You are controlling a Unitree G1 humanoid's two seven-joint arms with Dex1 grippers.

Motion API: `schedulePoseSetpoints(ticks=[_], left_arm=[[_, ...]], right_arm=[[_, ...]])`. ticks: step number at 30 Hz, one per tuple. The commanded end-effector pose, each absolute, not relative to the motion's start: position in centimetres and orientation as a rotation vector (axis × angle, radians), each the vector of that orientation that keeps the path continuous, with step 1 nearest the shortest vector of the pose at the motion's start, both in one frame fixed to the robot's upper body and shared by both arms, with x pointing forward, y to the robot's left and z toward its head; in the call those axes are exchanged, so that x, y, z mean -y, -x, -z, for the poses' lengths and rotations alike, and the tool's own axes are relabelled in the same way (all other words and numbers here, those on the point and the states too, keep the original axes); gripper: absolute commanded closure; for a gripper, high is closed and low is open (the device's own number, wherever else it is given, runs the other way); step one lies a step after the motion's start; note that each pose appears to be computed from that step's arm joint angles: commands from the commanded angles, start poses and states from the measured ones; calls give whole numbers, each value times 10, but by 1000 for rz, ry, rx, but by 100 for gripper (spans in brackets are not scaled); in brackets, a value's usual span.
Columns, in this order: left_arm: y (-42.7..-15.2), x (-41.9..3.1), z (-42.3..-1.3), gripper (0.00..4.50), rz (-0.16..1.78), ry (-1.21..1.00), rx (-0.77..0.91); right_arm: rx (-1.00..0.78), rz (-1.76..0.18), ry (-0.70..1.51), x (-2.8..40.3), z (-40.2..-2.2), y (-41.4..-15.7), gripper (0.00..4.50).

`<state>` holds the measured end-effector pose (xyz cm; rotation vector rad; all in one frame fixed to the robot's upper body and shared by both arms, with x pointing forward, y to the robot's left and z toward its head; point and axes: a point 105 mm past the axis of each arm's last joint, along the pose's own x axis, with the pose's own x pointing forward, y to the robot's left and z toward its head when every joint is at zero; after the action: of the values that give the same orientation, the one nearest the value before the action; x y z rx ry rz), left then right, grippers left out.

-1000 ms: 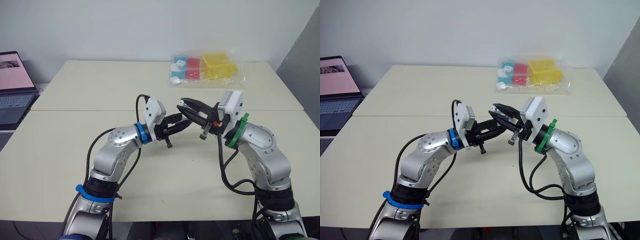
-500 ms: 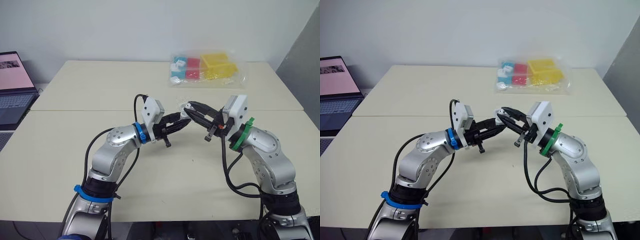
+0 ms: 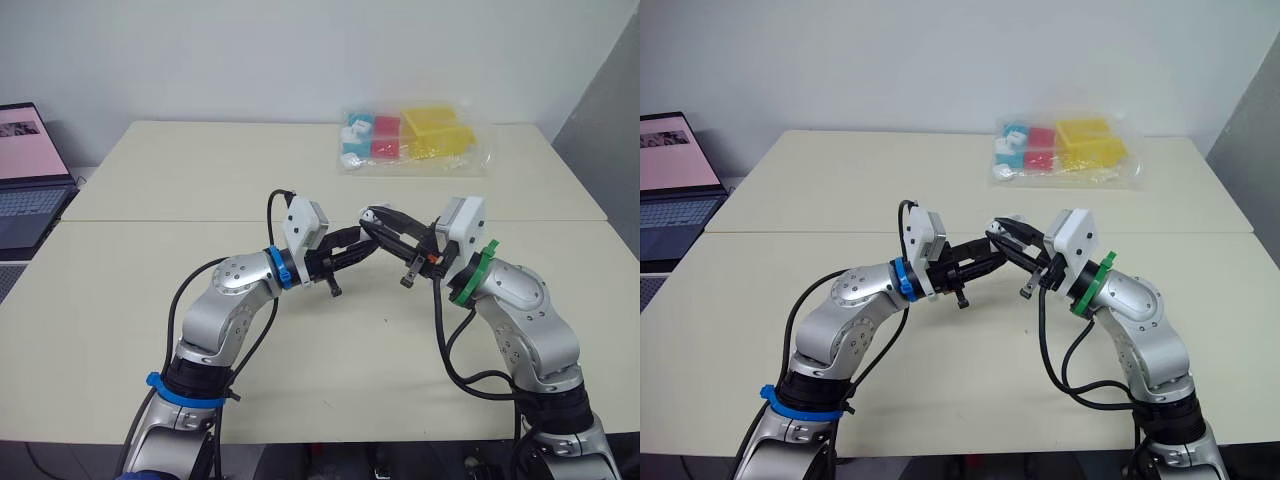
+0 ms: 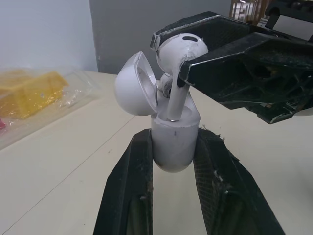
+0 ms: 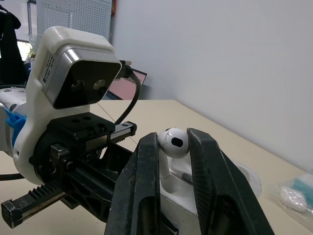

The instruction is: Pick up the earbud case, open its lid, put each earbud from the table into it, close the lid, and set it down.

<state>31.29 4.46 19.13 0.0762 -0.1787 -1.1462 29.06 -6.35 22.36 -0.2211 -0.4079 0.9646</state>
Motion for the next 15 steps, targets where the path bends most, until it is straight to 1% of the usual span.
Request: schedulePoseSetpoints(ticks=[1,8,15], left_arm=[[-307,-42,-205,372,1163,-76,241],[-306,-43,-205,372,1161,-75,243],[-304,-41,-205,372,1165,-71,250]], right_arm=[[403,-973,227,63,-223,-288,403],[364,-937,255,69,-216,-294,403],[344,-965,232,65,-214,-291,403]])
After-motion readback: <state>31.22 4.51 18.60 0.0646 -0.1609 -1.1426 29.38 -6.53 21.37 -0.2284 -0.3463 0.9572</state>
